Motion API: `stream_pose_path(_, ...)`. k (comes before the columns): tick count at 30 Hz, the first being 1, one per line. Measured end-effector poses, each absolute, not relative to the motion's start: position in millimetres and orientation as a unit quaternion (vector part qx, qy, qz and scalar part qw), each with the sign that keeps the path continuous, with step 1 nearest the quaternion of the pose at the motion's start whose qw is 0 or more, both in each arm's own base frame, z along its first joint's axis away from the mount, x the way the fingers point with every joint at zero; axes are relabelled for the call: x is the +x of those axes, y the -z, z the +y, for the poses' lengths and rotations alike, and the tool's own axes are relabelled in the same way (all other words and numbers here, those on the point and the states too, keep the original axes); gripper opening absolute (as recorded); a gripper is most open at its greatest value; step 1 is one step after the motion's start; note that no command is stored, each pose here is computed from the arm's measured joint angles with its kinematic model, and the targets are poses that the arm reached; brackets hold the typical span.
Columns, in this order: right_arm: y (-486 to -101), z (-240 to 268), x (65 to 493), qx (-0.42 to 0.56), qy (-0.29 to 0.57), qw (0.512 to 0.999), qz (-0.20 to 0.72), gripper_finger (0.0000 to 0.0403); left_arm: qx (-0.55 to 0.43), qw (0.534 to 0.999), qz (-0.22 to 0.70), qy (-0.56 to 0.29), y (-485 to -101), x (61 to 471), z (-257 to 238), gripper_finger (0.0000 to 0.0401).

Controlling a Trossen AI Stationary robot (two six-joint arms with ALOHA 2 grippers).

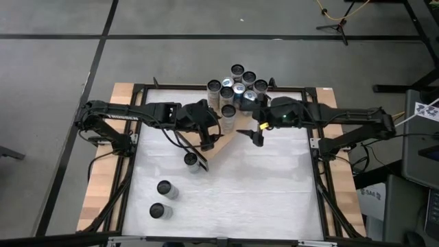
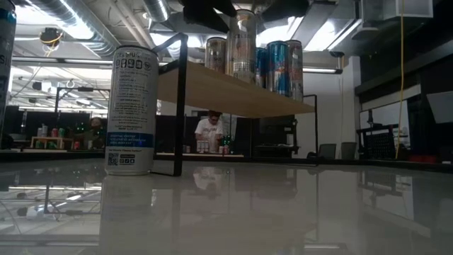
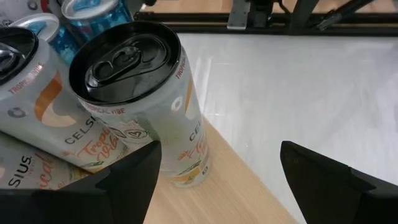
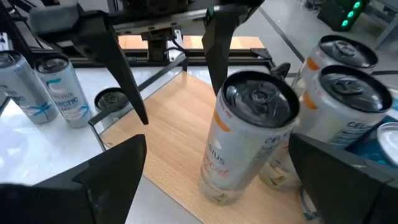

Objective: Place canned beverage on shelf
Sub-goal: Put the white-yellow soda can on the shelf aligned with the other white-yellow soda cans

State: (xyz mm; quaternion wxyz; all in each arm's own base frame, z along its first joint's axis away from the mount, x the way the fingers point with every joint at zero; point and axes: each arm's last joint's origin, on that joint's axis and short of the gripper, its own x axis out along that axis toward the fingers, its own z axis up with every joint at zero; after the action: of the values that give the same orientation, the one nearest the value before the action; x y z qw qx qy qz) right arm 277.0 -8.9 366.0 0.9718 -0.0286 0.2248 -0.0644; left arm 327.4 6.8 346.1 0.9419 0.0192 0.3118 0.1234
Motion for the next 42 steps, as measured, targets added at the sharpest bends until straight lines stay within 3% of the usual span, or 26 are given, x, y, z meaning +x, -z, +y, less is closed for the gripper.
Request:
stream_pose_path(26,-377,-9,264,-0.028,0.065,0.976,0.207,0.0388,0.015,0.958,0.235,-0.162,-359,335,15,0.0322)
stream_pose_path(42,-366,-7,259,-0.007,0.036,0.964,0.265,0.0388,0.008,0.94,0.301,-0.158,-343,334,13,0.0322)
